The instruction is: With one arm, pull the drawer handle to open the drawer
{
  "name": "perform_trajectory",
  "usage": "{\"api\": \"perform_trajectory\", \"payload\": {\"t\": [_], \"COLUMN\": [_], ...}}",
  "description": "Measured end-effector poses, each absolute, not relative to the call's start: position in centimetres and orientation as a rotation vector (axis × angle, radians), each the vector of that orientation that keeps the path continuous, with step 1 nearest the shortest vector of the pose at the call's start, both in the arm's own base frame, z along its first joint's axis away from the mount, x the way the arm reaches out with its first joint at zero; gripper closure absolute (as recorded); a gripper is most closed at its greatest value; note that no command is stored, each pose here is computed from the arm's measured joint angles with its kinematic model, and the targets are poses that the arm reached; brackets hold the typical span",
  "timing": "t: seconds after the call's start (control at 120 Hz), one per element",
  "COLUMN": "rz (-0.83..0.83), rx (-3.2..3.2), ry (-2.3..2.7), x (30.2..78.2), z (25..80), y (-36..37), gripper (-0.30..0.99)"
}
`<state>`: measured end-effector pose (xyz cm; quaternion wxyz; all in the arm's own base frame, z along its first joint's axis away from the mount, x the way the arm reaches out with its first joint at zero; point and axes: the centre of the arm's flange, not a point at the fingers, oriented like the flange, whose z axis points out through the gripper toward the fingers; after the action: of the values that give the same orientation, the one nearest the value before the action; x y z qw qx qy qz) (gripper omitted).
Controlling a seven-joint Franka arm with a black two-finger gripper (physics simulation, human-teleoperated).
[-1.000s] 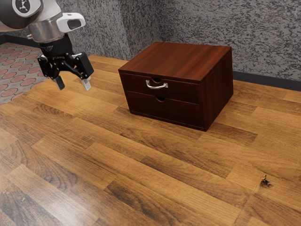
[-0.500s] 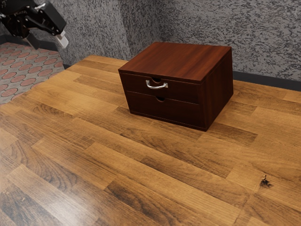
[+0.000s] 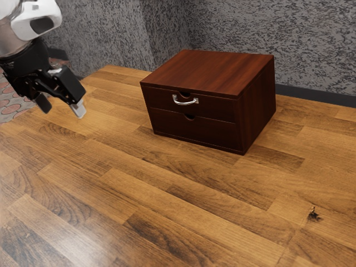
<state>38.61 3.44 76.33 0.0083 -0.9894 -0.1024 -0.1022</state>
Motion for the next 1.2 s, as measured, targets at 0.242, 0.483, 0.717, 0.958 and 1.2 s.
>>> {"api": "perform_trajectory", "payload": {"t": [0.242,0.483,0.717,0.958,1.2], "rz": [-0.228,-0.180,-0.235,-0.302,-0.414], "rx": [-3.068,-2.999,-2.821,-2.616,-2.360], "ry": [-0.272,0.154,0.776,1.262,1.443], "x": [36.0,34.4,35.2,40.3,47.1], "z": [72.7,68.3,67.8,65.7,62.8], "y": [1.9,1.5,0.9,0.3,1.5], "gripper": [0.00,0.00,0.00,0.00,0.00]}}
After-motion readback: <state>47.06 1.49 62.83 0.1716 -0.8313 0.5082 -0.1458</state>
